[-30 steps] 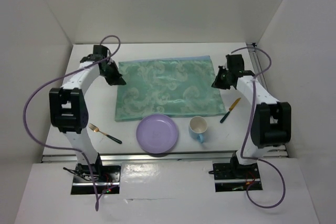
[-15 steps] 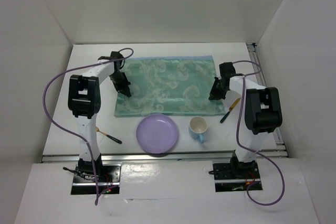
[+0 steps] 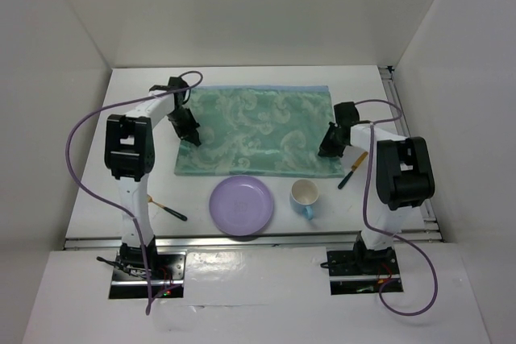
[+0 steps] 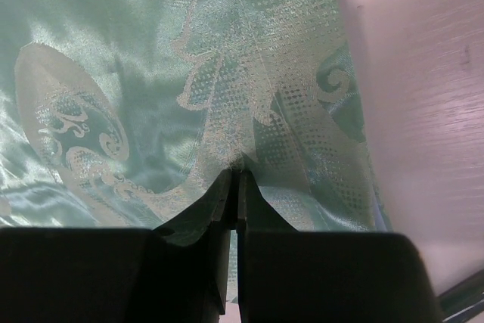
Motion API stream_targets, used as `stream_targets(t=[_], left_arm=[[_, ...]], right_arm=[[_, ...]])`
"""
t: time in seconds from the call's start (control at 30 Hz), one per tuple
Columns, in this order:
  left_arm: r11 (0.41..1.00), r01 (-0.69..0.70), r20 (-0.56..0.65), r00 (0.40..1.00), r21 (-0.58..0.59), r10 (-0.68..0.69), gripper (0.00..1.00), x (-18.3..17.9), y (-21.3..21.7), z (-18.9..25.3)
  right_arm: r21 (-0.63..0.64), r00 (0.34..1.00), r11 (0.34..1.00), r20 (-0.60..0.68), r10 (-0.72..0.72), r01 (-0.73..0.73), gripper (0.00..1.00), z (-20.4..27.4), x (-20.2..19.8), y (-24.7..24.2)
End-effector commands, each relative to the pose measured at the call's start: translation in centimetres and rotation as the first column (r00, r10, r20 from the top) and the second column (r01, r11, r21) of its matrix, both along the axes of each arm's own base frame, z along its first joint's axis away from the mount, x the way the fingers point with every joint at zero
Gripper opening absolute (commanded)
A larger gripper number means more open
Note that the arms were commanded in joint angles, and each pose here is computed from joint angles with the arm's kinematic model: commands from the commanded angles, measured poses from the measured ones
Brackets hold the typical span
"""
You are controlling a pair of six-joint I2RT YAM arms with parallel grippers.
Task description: Set the dinner table for one person
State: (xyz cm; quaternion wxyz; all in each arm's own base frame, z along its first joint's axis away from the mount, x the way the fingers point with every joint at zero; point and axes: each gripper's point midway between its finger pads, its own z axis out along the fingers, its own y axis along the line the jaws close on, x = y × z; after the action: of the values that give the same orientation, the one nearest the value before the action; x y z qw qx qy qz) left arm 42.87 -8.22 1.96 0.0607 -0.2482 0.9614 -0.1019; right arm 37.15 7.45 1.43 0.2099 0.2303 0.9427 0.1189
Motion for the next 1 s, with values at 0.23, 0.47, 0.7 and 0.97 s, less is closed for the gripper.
stream_targets(t=[0.23,0.47,0.7,0.97], left_arm=[[0.992,-0.046,-0.084,0.995,0.115,0.056,0.00,-2.9,3.5,-2.2],[0.991,-0.048,0.026,0.999,0.126,0.045,0.09,-2.0,3.9,2.1],[0.989,-0.056,0.185,0.982,0.137,0.030,0.51,-1.0,4.3,9.1],[0.995,-0.047,0.344,0.939,0.086,0.015,0.51,-3.4,3.6,15.3]], right_arm=[[-0.051,0.988,0.998,-0.154,0.033,-0.042,0.03,-1.8,-5.6,2.4],[-0.097,0.997,0.993,-0.035,0.068,-0.071,0.10,2.8,-3.1,2.5],[-0.125,0.977,0.989,0.190,0.099,-0.076,0.69,14.2,0.4,3.1],[-0.066,0.977,0.992,0.177,0.116,-0.106,0.87,14.6,-7.7,2.7]])
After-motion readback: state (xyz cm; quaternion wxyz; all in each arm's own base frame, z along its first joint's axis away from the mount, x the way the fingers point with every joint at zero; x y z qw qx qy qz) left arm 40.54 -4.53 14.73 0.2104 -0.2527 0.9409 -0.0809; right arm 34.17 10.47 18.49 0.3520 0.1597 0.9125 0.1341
